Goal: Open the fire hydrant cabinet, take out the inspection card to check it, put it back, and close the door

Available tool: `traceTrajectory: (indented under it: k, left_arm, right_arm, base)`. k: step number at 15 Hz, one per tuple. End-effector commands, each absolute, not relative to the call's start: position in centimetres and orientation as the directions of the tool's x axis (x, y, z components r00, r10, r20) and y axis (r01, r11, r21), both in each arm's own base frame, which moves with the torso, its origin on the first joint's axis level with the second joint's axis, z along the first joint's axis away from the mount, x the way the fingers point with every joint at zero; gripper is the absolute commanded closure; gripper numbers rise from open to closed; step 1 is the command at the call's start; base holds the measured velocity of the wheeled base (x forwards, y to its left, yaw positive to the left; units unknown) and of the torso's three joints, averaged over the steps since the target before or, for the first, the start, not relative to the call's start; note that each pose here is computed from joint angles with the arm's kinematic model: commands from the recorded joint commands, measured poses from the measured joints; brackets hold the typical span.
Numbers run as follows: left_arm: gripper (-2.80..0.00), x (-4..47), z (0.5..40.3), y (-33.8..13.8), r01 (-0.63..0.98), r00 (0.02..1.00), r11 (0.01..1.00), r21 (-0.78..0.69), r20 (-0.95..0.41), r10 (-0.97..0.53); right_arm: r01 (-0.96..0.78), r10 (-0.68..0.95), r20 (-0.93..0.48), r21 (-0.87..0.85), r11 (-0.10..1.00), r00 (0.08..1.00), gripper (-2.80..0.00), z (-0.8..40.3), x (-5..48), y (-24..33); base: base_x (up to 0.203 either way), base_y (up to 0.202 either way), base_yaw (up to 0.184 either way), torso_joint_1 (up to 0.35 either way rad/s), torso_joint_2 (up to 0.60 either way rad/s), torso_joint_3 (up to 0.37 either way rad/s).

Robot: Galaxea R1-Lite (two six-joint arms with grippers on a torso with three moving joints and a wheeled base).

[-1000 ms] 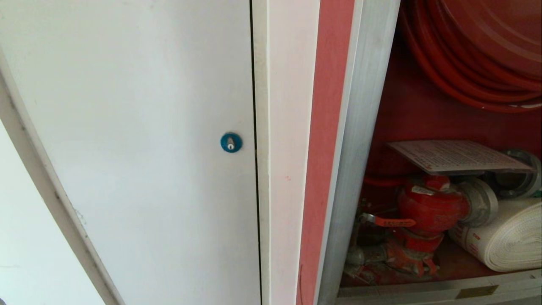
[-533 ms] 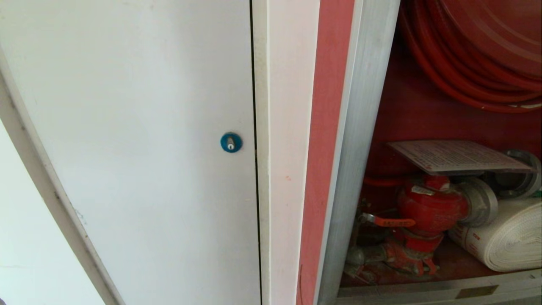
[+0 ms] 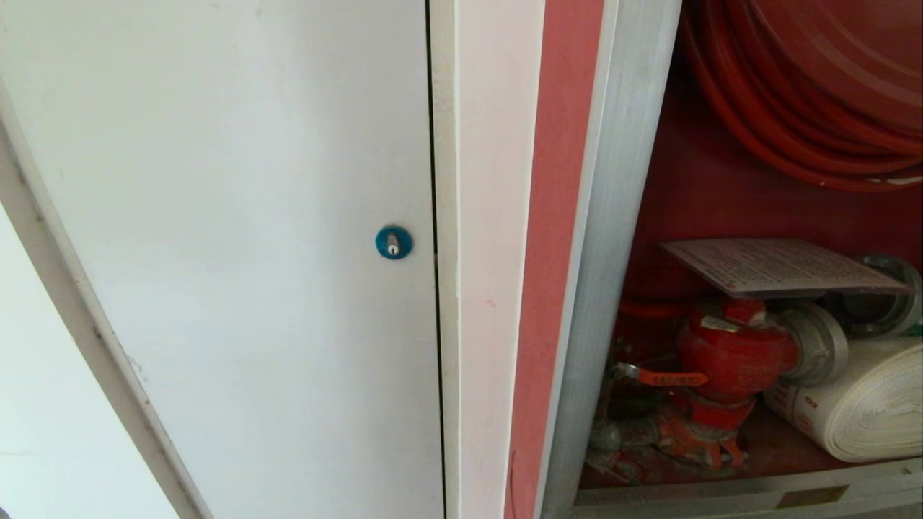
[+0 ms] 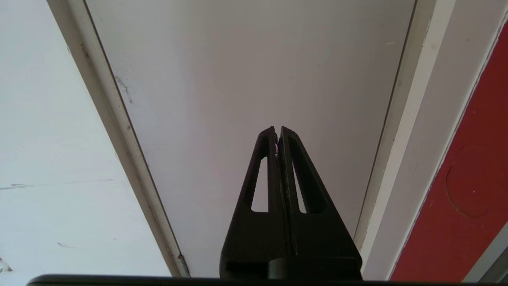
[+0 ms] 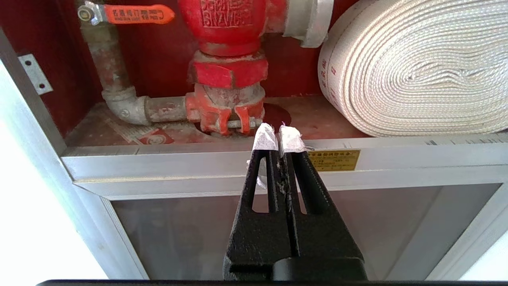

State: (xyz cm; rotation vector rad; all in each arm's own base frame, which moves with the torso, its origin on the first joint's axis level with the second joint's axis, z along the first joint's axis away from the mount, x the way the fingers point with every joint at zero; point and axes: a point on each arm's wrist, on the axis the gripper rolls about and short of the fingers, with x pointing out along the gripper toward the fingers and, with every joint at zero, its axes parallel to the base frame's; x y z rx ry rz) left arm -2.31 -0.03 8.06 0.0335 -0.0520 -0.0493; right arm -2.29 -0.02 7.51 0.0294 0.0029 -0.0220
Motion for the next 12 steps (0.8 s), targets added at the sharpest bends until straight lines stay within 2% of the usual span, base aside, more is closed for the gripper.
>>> traceTrajectory:
  k: [1,12]
  left_arm:
    - [0.00,-2.14,7.47,-0.03,0.050,0.998,0.998,0.035,0.031,-0.051]
    - [0.00,-2.14,7.47,-0.03,0.050,0.998,0.998,0.035,0.031,-0.051]
  right_arm:
    - [0.022,-0.021,-0.002,0.049,0.999,1.000,0.00,7.51,-2.29,-0.02]
    - [0.022,-0.021,-0.002,0.049,0.999,1.000,0.00,7.51,-2.29,-0.02]
  base:
    - [0.000,0.000,0.000,0.000,0.00,0.000]
    - [0.000,0.000,0.000,0.000,0.00,0.000]
